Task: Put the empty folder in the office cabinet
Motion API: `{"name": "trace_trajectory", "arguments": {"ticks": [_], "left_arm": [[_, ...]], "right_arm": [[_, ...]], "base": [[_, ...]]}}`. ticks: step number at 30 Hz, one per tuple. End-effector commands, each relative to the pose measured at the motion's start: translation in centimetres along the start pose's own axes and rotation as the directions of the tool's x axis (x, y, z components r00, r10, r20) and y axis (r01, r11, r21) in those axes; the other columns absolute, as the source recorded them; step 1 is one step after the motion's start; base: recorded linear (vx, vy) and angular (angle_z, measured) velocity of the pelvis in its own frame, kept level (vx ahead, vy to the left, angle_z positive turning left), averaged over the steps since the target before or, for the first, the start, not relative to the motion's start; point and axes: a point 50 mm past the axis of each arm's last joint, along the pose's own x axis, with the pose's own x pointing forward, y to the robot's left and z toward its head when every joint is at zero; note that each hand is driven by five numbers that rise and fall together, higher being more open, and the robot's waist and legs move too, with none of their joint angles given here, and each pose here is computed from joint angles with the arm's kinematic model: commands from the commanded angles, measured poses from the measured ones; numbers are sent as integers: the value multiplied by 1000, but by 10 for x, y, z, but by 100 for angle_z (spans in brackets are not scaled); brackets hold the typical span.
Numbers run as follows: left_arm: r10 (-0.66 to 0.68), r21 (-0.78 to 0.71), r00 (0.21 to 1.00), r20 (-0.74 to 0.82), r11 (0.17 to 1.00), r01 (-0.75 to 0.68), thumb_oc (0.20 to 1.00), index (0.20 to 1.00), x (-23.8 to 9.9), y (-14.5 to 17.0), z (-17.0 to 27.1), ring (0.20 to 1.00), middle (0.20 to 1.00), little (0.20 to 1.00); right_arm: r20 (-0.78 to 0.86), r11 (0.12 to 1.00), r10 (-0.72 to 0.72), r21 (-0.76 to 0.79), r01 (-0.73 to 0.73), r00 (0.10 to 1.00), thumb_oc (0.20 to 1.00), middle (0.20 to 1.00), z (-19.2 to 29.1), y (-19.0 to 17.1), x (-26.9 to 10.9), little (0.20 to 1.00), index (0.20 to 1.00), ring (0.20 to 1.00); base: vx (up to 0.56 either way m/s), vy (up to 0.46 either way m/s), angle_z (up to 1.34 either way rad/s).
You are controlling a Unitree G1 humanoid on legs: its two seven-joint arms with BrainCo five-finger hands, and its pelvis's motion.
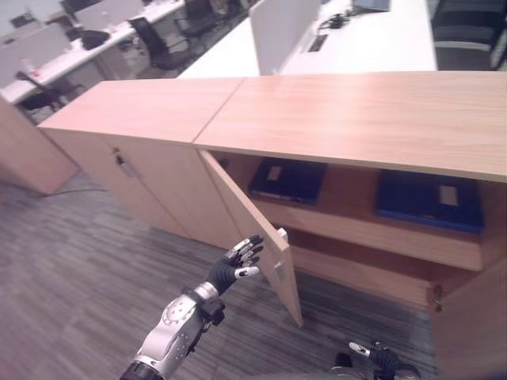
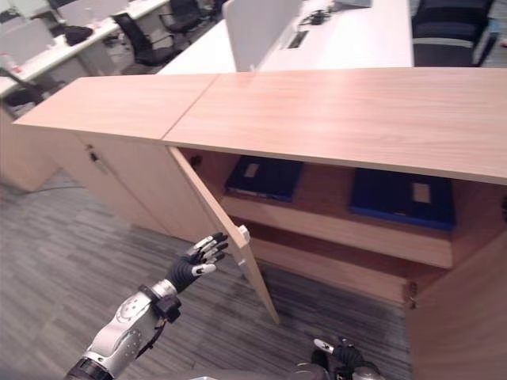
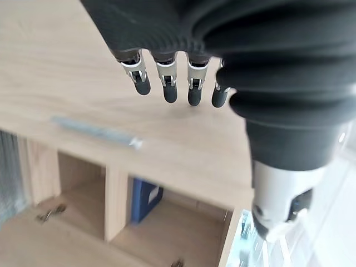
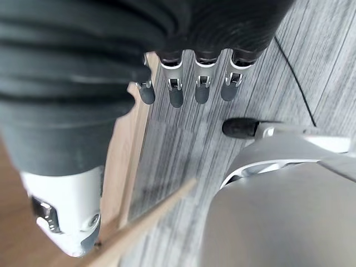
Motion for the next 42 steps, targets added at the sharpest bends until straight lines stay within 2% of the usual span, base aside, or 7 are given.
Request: {"name": "trace_trajectory", "arguments": {"ticks": [1,15,24,27,36,39,42], "left_arm": [[7,51,989,150,999,-15,1000,1000,17,-2,29,1000,1000,1000],[357,97,926,127,924,-369,1000,1000,8,66,26,1000,1000,1000],[626,154,765,156,749,-644,1000,1000,-7,142,65,1000,1000,1000],[666,139,724,179,711,-689,1000,1000,-12,156,79,1000,1000,1000],[666,140,700,258,691,-709,1000,1000,-13,163,111,1000,1000,1000],[561,201,786,261,764,-613,1000,1000,1,137,99,1000,1000,1000],[506,207,828,239,807,-553,1000,1000,8,119,82,1000,1000,1000]], "right_arm": [[84,999,32,-6,-32,996,1000,1000,23,8,3,1000,1000,1000],[102,992,124,8,-126,987,1000,1000,17,29,0,1000,1000,1000],[106,978,206,-51,-201,973,1000,1000,9,44,-5,1000,1000,1000],[83,979,202,-48,-199,976,1000,1000,3,42,-5,1000,1000,1000],[61,986,159,-64,-155,985,1000,1000,7,36,0,1000,1000,1000],[60,987,156,-38,-154,986,1000,1000,8,37,1,1000,1000,1000],[49,989,150,-15,-149,988,1000,1000,5,35,0,1000,1000,1000]], "base": [[93,-39,-161],[181,83,-102],[61,117,-51],[50,85,-68],[-33,-29,-34],[24,-59,-51],[36,-60,9]]}}
